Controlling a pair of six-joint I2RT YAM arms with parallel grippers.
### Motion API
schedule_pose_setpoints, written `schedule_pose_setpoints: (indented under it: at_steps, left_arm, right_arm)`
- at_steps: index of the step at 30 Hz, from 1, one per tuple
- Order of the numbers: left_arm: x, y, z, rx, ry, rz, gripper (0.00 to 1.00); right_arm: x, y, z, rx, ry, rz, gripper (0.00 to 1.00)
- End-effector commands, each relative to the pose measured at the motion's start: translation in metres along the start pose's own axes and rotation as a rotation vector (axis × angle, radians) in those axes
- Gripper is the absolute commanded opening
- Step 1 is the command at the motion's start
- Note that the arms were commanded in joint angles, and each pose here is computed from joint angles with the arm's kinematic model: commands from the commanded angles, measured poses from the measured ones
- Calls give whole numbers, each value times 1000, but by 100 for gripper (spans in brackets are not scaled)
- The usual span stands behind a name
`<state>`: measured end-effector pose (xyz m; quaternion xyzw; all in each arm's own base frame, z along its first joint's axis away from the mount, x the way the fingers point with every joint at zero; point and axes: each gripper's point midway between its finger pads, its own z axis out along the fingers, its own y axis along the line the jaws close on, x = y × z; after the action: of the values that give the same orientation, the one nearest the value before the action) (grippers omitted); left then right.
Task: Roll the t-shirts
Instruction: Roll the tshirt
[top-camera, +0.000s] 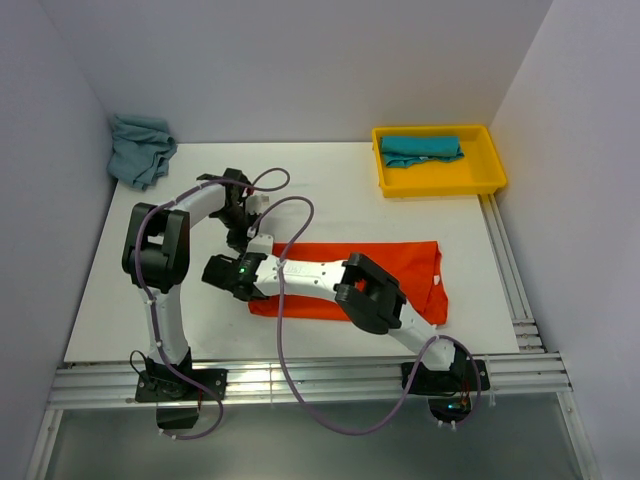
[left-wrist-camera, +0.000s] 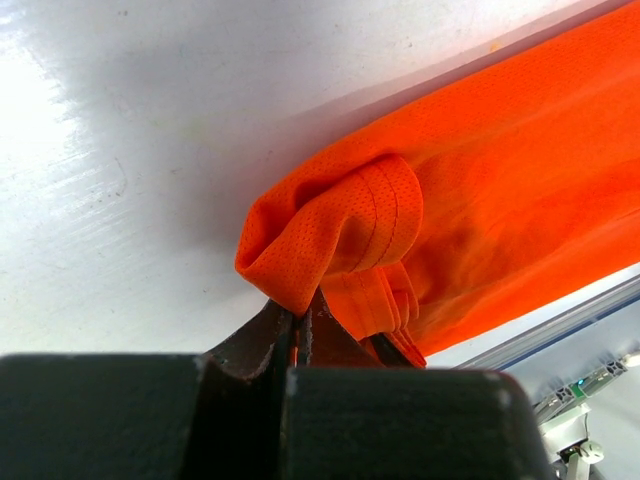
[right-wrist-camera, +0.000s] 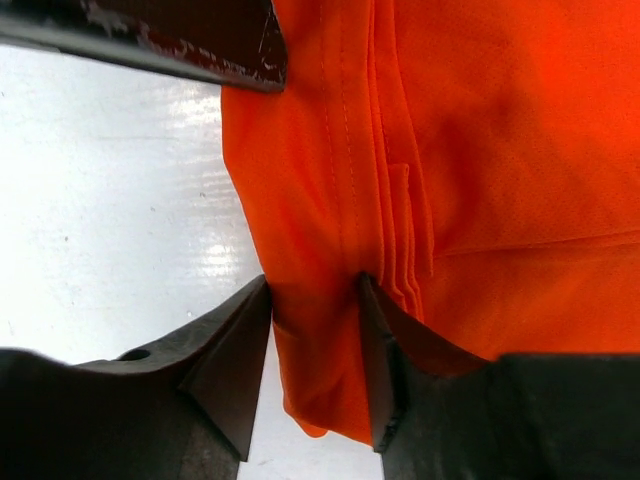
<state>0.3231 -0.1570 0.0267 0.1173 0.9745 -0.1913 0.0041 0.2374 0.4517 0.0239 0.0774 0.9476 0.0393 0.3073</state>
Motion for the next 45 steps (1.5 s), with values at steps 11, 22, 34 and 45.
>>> schedule_pose_setpoints:
  at_steps: [11,22,34,45]
  left_arm:
    - [-17,-8,-21,-2,-62,60,0]
    - [-29,-21,-52,124,-108,131,37]
    - [-20,-14,-101,241,-210,166,47]
    - [30,7,-33,335,-103,117,44]
  right_arm:
    - [35,0,2,-125,109,37,19]
    - [-10,25,-20,-588,107,387,0]
    - [-8,10,-15,-818,192,708,0]
    - [-1,3,-6,-850,235,793,0]
